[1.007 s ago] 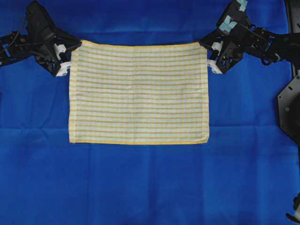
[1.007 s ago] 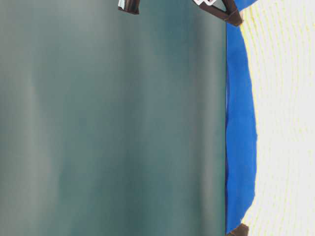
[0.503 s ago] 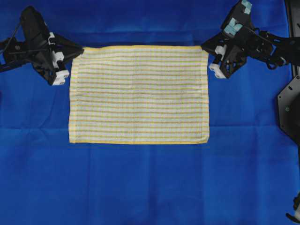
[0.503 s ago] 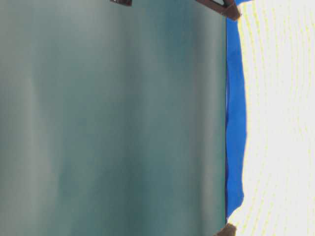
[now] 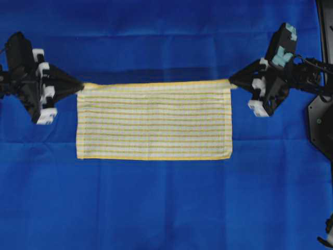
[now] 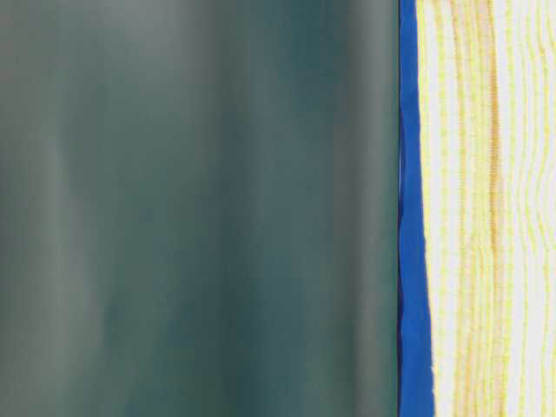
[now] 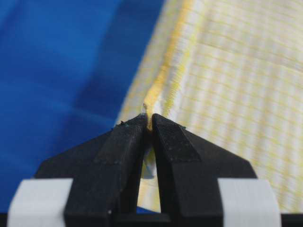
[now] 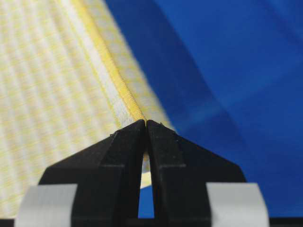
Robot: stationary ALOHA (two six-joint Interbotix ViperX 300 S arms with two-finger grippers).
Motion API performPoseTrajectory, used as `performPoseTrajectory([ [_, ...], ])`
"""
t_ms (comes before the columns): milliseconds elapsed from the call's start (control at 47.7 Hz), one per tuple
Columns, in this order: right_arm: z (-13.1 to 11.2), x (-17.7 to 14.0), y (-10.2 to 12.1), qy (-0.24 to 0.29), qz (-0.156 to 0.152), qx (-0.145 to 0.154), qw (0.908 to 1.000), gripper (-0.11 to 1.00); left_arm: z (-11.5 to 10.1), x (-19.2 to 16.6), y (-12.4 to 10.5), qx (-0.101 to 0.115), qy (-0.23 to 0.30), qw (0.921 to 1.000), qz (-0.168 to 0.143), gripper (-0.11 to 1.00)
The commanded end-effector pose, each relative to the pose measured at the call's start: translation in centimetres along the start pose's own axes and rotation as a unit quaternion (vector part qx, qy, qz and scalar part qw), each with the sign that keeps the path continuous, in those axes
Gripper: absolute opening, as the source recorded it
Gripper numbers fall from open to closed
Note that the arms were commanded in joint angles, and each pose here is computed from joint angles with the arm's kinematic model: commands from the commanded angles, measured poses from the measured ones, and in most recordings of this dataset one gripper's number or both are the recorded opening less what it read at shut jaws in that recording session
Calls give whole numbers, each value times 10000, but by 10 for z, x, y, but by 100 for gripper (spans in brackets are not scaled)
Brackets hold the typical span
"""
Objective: Fold the yellow towel.
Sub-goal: 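Lift the top corners and fold them down toward the bottom edge, then release the folded edge and open both grippers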
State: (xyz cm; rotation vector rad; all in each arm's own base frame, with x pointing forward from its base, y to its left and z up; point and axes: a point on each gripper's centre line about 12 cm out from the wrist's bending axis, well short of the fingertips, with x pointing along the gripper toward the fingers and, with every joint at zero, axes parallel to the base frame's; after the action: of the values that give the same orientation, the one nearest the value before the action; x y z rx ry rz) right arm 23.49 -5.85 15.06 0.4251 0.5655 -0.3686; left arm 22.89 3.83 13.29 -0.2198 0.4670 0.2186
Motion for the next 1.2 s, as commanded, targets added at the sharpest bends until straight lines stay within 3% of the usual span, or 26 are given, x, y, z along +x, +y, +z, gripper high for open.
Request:
performPoseTrajectory([
  [0, -1, -3, 14, -19, 236, -30, 9997, 3, 2, -4, -14, 65, -101, 9995, -287, 4],
  [168, -12, -3, 33, 167, 543, -106, 9983, 3, -2, -9, -35, 85, -54, 9974, -712, 4],
  [419, -25, -6, 55, 392, 888, -228, 9950, 3, -9, -13, -58, 299, 36, 9928, -1162, 4],
  [902, -37, 0, 77, 709, 1119, -477, 9900, 3, -13, -7, -62, 356, 235, 9921, -1183, 4],
  [1174, -44, 0, 89, 862, 1272, -637, 9861, 3, -13, -9, -72, 438, 234, 9894, -1362, 4],
])
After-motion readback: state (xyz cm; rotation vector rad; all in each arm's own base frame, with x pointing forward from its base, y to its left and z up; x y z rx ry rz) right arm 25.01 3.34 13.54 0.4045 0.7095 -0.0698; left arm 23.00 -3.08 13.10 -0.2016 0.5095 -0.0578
